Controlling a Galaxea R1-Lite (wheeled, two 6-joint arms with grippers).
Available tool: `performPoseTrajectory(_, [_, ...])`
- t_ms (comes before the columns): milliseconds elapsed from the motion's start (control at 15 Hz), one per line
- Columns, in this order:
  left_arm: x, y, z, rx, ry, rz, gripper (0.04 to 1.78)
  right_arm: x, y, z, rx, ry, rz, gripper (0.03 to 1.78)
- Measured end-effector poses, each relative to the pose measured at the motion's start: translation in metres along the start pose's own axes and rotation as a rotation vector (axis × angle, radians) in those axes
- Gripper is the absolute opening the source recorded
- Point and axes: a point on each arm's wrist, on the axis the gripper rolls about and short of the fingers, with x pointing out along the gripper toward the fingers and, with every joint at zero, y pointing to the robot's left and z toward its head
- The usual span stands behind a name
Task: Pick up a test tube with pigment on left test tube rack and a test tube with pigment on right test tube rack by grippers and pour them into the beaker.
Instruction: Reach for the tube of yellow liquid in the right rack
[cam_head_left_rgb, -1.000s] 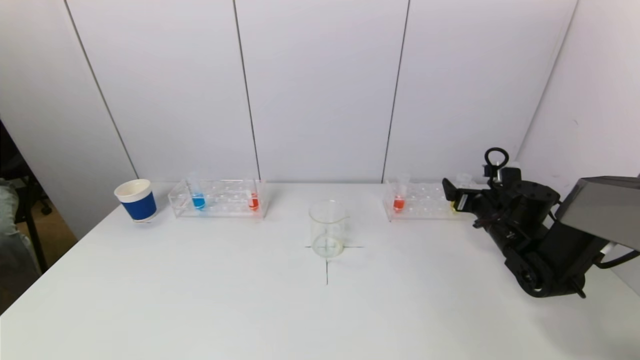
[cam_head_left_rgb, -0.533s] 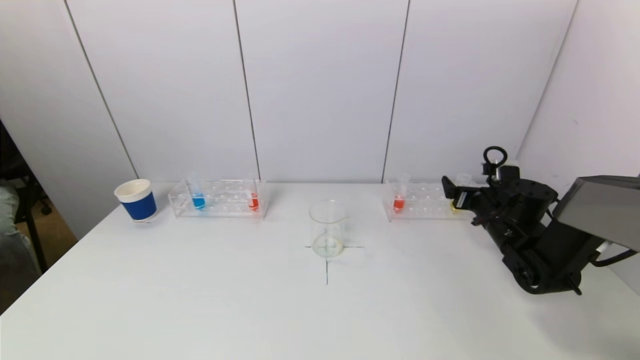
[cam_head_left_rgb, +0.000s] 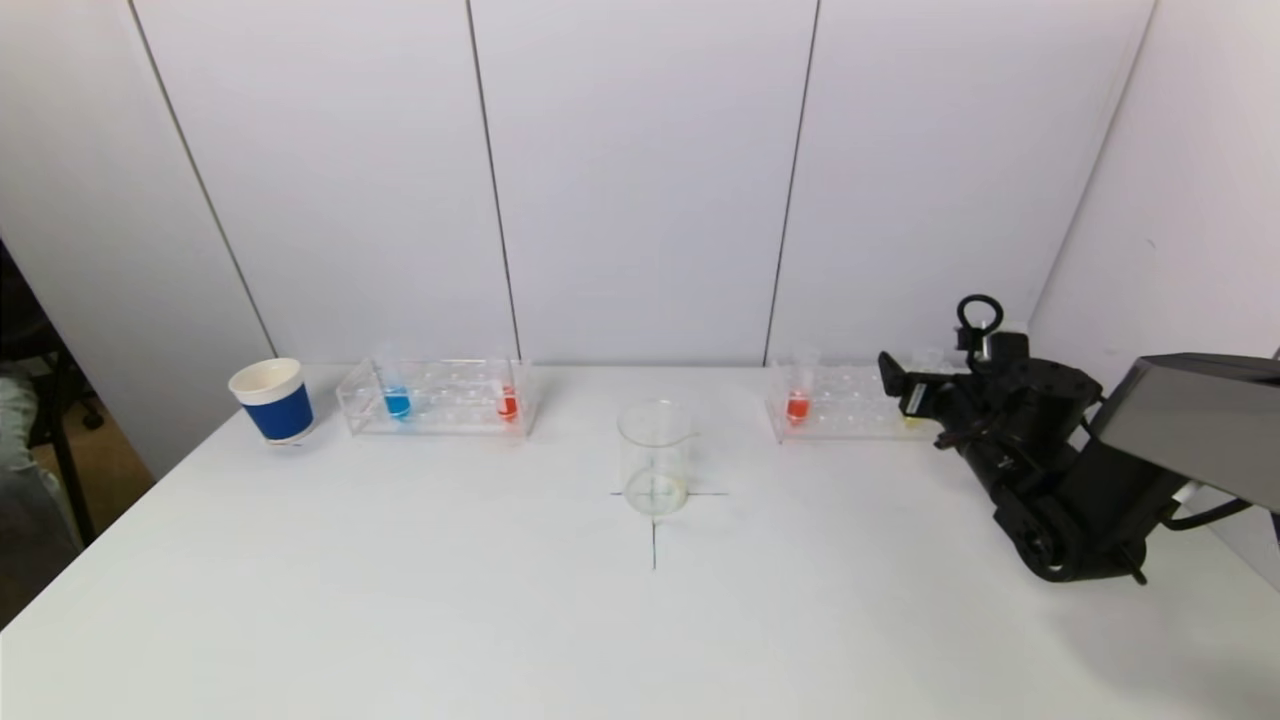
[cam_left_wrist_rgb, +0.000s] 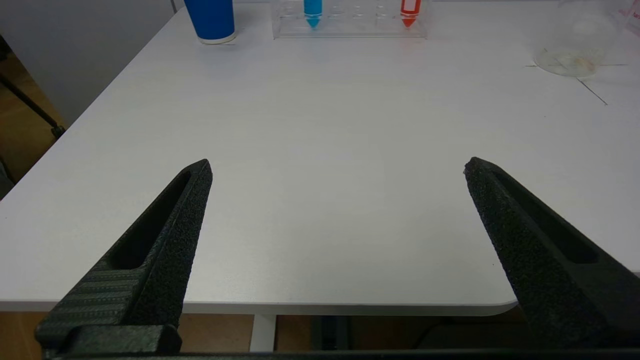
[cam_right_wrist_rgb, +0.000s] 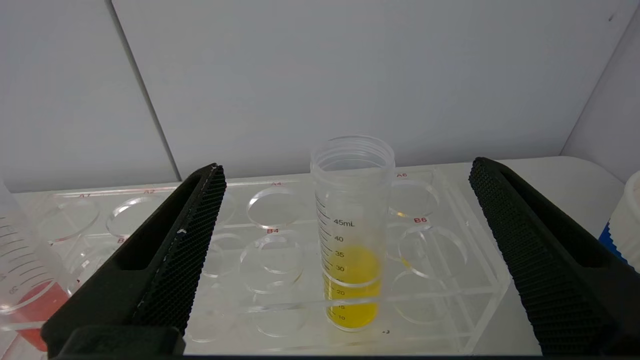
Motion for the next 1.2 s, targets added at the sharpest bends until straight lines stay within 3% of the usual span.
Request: performPoseTrajectory(1200, [0.0,0.0,0.0,0.0,0.0,0.0,1.76,0.0094,0.0013,-0.0074,-0.004,0.014,-0.001,1.77])
